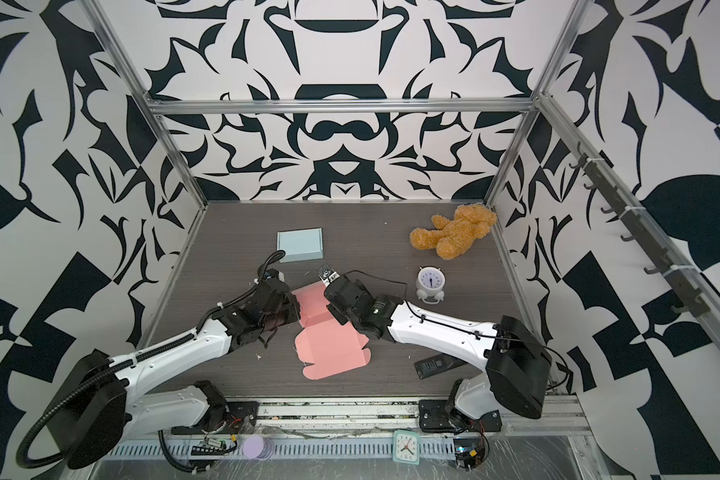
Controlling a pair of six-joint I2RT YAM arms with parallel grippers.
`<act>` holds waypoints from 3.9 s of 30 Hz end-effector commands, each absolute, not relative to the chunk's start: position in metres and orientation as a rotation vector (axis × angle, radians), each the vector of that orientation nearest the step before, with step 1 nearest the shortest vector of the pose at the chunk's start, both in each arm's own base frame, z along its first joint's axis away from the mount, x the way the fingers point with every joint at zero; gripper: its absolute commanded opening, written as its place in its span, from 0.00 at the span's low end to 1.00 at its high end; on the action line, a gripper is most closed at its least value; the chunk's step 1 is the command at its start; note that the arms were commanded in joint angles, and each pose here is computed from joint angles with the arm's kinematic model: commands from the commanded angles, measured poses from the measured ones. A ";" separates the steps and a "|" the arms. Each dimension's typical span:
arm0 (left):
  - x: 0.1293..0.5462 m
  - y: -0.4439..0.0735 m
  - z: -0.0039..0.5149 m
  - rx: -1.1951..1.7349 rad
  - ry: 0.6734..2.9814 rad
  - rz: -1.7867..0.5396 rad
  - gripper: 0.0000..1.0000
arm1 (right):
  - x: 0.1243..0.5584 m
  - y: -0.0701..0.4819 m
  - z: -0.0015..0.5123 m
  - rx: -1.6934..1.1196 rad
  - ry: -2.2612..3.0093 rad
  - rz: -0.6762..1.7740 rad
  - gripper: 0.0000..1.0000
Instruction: Fold the paper box
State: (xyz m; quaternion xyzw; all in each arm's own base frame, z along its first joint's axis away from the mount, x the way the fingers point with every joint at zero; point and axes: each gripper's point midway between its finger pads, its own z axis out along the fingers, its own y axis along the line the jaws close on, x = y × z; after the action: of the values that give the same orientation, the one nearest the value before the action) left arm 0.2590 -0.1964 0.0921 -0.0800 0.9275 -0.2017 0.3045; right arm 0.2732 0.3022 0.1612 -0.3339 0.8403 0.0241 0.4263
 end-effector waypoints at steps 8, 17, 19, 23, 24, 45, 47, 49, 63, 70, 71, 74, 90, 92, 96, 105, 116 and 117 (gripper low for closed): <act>0.264 -0.217 0.103 -0.268 2.404 -0.586 0.00 | 0.287 0.299 0.172 -0.826 2.031 -0.128 0.28; 0.263 -0.224 0.104 -0.260 2.399 -0.603 0.00 | 0.290 0.296 0.170 -0.798 2.019 -0.152 0.33; 0.263 -0.223 0.105 -0.265 2.396 -0.605 0.00 | 0.291 0.294 0.173 -0.780 2.011 -0.153 0.34; 0.262 -0.223 0.104 -0.267 2.396 -0.606 0.00 | 0.293 0.288 0.174 -0.752 1.996 -0.175 0.33; 0.262 -0.223 0.105 -0.265 2.394 -0.611 0.00 | 0.293 0.287 0.174 -0.745 1.993 -0.179 0.33; 0.261 -0.225 0.111 -0.259 2.381 -0.628 0.00 | 0.306 0.283 0.155 -0.732 2.004 -0.203 0.12; 0.262 -0.226 0.112 -0.257 2.380 -0.623 0.00 | 0.308 0.283 0.153 -0.746 2.002 -0.237 0.03; 0.264 -0.227 0.113 -0.256 2.378 -0.619 0.00 | 0.311 0.281 0.151 -0.755 1.998 -0.274 0.00; 0.276 -0.237 0.112 -0.272 2.377 -0.606 0.00 | 0.315 0.285 0.151 -0.731 1.974 -0.279 0.01; 0.275 -0.236 0.109 -0.285 2.380 -0.607 0.00 | 0.318 0.283 0.150 -0.729 1.955 -0.324 0.00; 0.275 -0.236 0.109 -0.285 2.379 -0.609 0.00 | 0.318 0.283 0.151 -0.728 1.954 -0.320 0.00; 0.276 -0.237 0.109 -0.289 2.378 -0.609 0.00 | 0.317 0.282 0.156 -0.713 1.946 -0.309 0.11; 0.276 -0.238 0.106 -0.297 2.383 -0.611 0.00 | 0.315 0.285 0.154 -0.745 1.905 -0.379 0.00; 0.276 -0.238 0.105 -0.300 2.383 -0.608 0.00 | 0.314 0.287 0.154 -0.763 1.874 -0.443 0.00; 0.278 -0.239 0.104 -0.307 2.384 -0.607 0.00 | 0.314 0.290 0.152 -0.780 1.857 -0.490 0.00; 0.278 -0.239 0.104 -0.309 2.381 -0.610 0.00 | 0.308 0.293 0.166 -0.712 1.874 -0.340 0.10; 0.276 -0.230 0.094 -0.299 2.403 -0.535 0.00 | 0.291 0.289 0.202 -0.631 1.881 -0.122 0.36; 0.277 -0.229 0.093 -0.293 2.404 -0.522 0.00 | 0.289 0.288 0.204 -0.630 1.884 -0.106 0.38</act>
State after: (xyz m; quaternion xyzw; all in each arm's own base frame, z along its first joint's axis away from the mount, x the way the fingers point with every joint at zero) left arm 0.2708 -0.2279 0.0868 -0.1133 0.9199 -0.2066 0.3134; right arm 0.2972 0.2902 0.1984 -0.2729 0.7895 -0.0744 0.5447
